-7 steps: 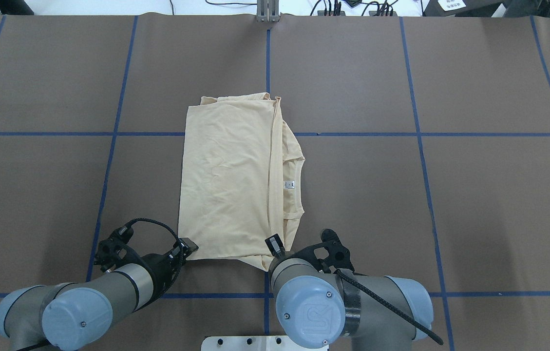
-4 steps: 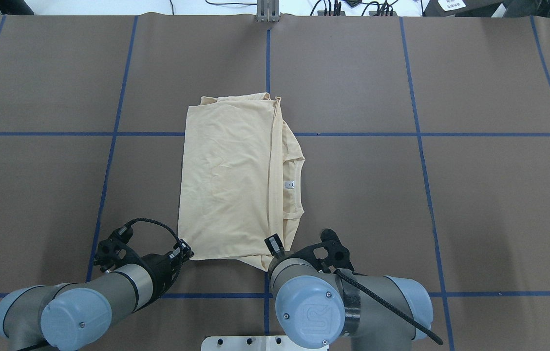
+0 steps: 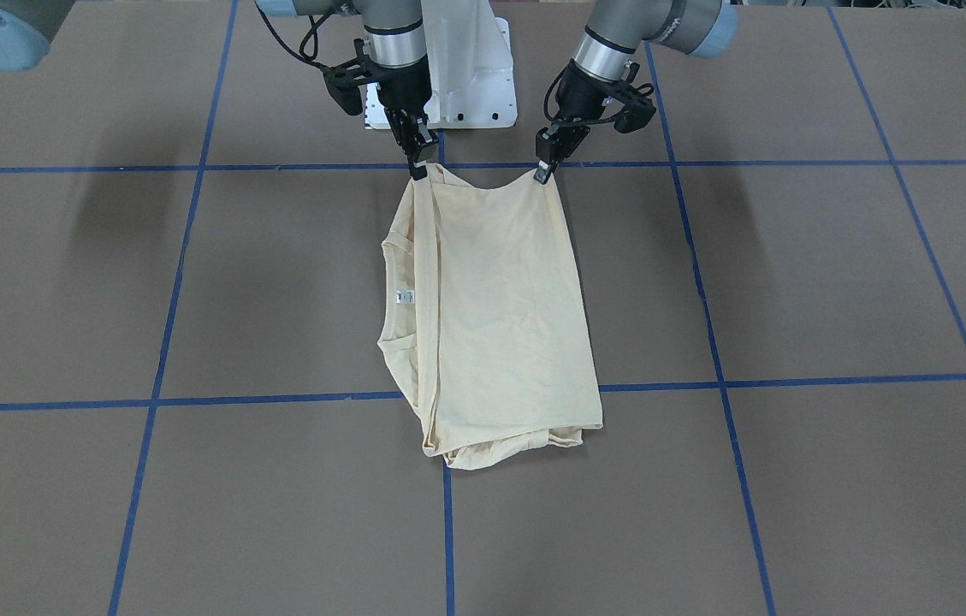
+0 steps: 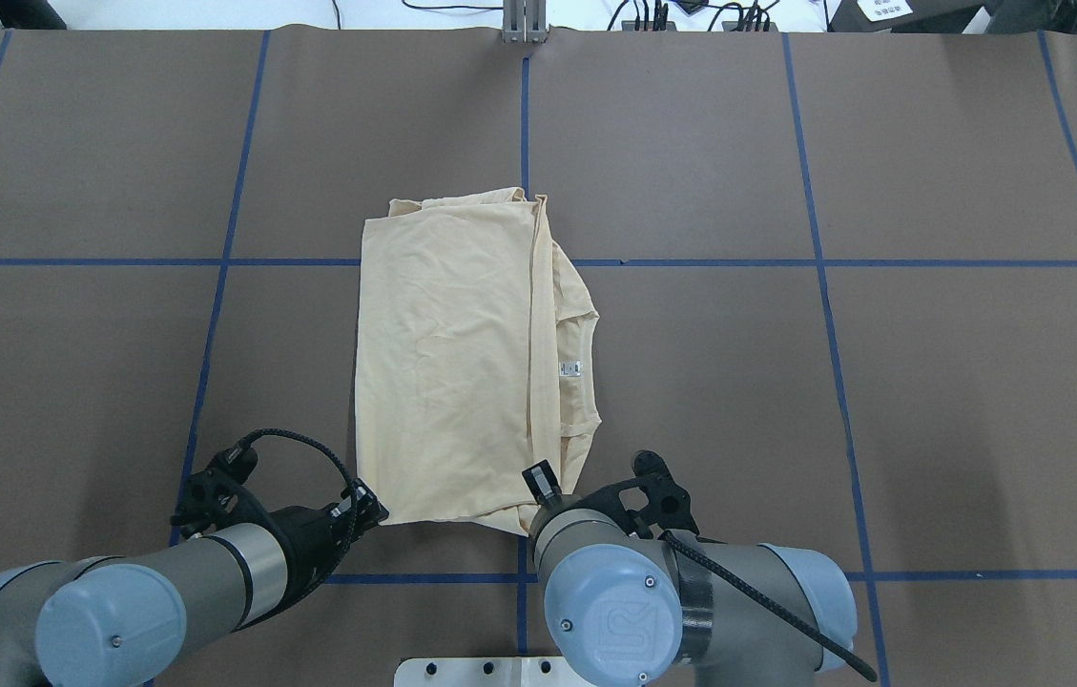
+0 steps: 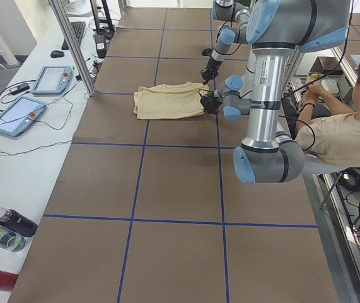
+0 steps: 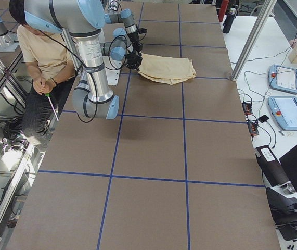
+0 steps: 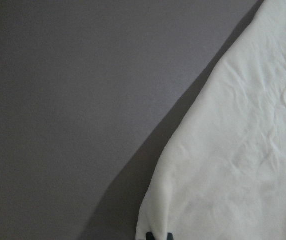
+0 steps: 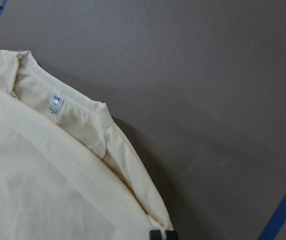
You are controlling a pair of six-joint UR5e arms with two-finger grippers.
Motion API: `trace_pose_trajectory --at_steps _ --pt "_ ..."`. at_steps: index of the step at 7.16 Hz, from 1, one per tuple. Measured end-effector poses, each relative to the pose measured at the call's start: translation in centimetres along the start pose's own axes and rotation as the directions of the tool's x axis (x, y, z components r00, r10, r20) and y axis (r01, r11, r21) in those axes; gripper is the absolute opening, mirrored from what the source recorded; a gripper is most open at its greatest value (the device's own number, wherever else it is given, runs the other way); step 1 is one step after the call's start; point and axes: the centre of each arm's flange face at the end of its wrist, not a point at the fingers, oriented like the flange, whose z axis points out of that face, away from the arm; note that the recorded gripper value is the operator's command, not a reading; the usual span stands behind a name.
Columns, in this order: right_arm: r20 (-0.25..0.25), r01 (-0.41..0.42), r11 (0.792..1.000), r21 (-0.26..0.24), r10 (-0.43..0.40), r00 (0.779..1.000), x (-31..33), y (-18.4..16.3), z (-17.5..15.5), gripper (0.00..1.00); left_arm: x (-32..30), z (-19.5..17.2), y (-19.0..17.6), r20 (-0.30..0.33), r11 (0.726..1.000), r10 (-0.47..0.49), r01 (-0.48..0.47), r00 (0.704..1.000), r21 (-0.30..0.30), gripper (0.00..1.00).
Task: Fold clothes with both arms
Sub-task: 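Lift the near edge with both grippers and fold it over toward the far edge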
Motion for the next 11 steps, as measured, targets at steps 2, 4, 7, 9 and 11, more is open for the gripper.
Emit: trace_pose_trajectory --at_steps 2,4,7,9,11 --pt "-0.016 0.008 1.0 -0.02 -0.008 1.0 0.5 -0.1 -5.4 0.0 2.7 -5.4 1.6 0.031 0.995 -0.034 0.037 0.999 -0.095 0.0" --pt "0.003 -0.008 1.0 -0.008 0.008 1.0 -1.3 -2.0 -7.9 0.0 3.8 -7.5 1.7 0.049 0.991 -0.06 0.066 0.997 -0.115 0.0" --pt "0.022 -0.015 1.0 -0.006 0.015 1.0 -7.7 -6.0 -6.3 0.0 6.5 -7.7 -2.6 0.008 0.998 0.039 -0.039 0.999 -0.054 0.0" --pt "0.02 -0.001 1.0 -0.004 0.001 1.0 -12.8 -6.9 -3.7 0.0 8.3 -5.5 -6.5 0.002 0.994 0.102 -0.102 0.995 0.023 0.0" --pt "0.0 0.014 1.0 0.002 -0.014 1.0 -16.5 -7.5 -2.4 0.0 11.6 -2.0 -9.3 0.0 0.99 0.112 -0.111 0.994 0.083 0.0"
